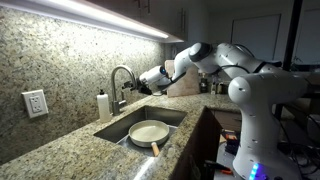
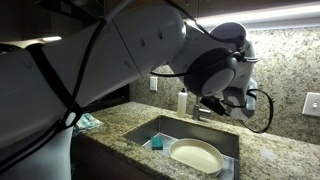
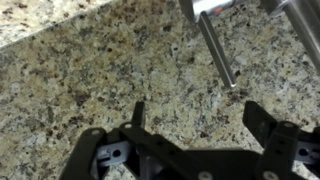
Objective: Turn the faucet to the right then open and close the tap and turn the faucet to the left,pick up the sponge and scrub the pan
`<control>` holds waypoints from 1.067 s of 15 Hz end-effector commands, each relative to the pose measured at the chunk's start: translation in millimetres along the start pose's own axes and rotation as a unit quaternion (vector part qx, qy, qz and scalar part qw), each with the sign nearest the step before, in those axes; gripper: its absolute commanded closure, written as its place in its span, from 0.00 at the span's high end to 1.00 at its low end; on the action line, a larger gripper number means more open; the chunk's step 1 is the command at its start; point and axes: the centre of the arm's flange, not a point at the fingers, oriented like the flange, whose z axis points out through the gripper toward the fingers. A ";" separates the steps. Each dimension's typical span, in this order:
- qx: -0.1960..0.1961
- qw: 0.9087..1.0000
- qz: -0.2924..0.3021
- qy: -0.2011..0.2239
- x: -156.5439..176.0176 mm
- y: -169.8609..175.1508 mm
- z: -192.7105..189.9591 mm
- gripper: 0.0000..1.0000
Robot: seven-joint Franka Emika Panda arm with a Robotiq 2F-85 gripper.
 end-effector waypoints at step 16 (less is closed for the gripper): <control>-0.002 1.000 -0.003 -0.028 -12.9 -5.9 -3.9 1.00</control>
